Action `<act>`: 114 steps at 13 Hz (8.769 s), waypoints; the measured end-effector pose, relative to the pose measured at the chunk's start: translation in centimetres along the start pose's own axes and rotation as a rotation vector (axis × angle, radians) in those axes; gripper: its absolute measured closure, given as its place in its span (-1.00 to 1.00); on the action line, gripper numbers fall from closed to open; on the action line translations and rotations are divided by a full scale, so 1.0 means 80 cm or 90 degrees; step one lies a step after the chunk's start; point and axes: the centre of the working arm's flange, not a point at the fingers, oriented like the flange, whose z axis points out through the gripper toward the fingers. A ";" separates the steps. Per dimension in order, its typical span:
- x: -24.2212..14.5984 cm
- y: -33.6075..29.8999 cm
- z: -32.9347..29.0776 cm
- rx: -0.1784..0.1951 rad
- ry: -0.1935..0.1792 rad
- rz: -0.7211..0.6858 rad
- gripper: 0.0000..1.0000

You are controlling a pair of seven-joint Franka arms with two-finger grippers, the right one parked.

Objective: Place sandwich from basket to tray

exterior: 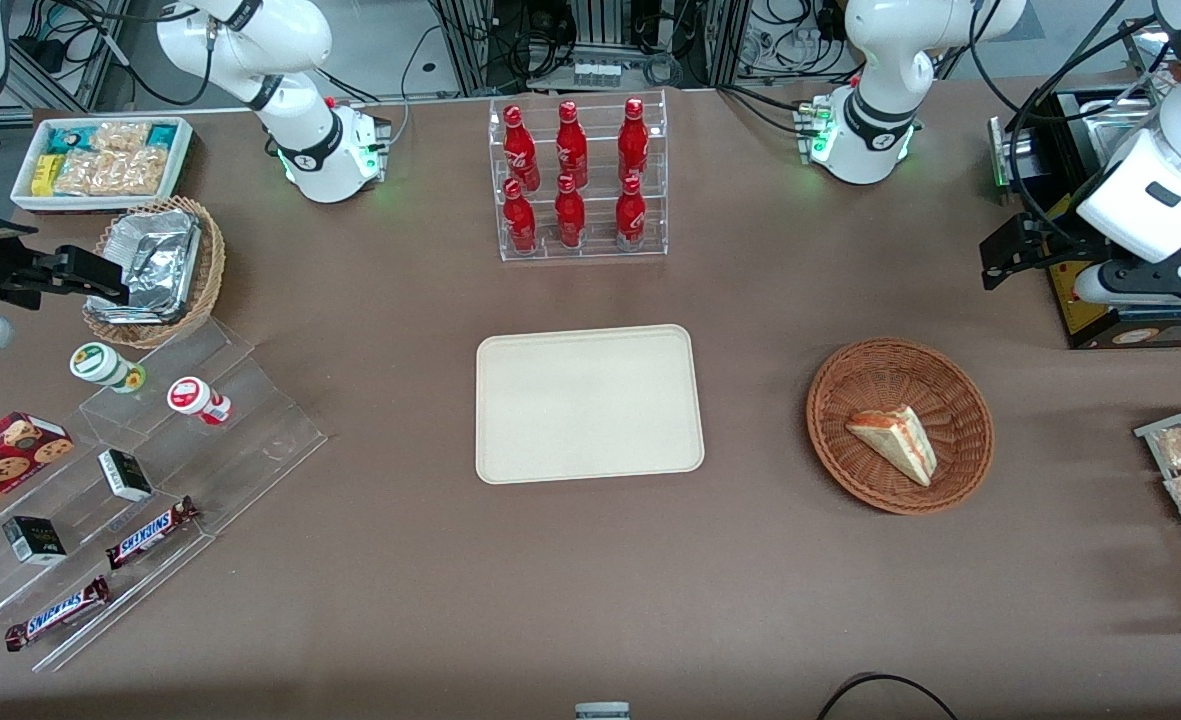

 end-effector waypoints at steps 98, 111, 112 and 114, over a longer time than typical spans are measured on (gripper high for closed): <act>0.034 0.547 0.363 -0.025 0.054 -0.059 -1.00; 0.064 0.224 0.152 0.041 0.041 -0.138 -1.00; 0.060 0.199 0.142 0.040 0.038 -0.129 -1.00; 0.053 0.150 0.123 0.043 0.023 -0.107 -1.00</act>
